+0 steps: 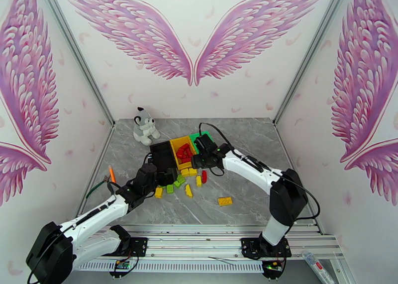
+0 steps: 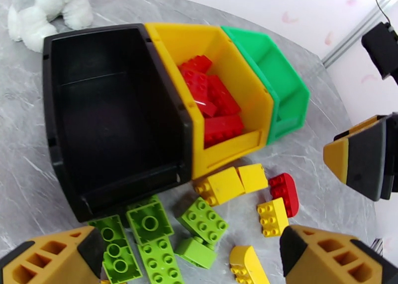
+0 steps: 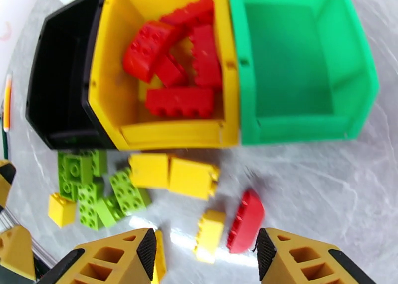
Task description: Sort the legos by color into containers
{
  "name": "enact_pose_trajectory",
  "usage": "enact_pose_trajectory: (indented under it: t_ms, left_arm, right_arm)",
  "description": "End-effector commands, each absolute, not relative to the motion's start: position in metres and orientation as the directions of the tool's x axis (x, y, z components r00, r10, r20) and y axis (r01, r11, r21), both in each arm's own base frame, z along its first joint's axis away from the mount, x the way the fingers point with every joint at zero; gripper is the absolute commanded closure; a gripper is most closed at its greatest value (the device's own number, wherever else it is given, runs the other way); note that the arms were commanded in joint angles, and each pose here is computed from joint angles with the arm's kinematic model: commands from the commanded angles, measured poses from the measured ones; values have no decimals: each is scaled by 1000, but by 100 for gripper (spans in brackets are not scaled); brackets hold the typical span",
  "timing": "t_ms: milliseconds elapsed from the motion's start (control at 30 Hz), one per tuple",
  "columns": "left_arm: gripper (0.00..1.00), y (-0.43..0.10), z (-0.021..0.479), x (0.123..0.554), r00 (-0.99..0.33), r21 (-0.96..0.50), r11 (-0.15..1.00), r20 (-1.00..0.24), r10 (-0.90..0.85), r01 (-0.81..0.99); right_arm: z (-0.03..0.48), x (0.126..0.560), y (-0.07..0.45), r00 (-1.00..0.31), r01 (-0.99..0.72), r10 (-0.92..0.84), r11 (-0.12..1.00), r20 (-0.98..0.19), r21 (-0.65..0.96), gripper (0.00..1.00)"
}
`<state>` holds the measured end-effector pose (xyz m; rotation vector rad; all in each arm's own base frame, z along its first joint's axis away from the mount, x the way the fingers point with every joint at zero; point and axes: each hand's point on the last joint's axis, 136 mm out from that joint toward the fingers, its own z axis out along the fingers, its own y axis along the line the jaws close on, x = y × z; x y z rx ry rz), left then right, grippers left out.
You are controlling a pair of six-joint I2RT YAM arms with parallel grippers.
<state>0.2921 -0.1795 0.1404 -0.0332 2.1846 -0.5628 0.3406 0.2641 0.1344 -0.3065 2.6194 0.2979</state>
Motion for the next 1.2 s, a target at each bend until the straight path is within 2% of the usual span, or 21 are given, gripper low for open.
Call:
enact_pose_trajectory:
  t_ms: [0, 200, 533, 1033, 1167]
  left_arm:
    - [1, -190, 157, 296, -608, -400, 892, -768, -202, 209]
    - [1, -194, 156, 295, -611, -390, 894, -770, -186, 220]
    - [1, -191, 160, 293, -599, -378, 898, -780, -180, 223]
    - [1, -189, 163, 292, -592, -376, 899, -785, -181, 224]
    - [1, -189, 164, 291, -591, -377, 898, -786, -182, 225]
  right_arm:
    - [123, 345, 255, -841, -256, -155, 958, -518, 130, 43]
    - [96, 352, 251, -865, -219, -133, 968, -484, 125, 50]
    - [55, 362, 241, -899, -168, -117, 982, -423, 85, 53]
    - [30, 350, 233, -921, -149, -104, 984, -375, 92, 54]
    - [28, 347, 232, -924, -145, -98, 984, -368, 103, 57]
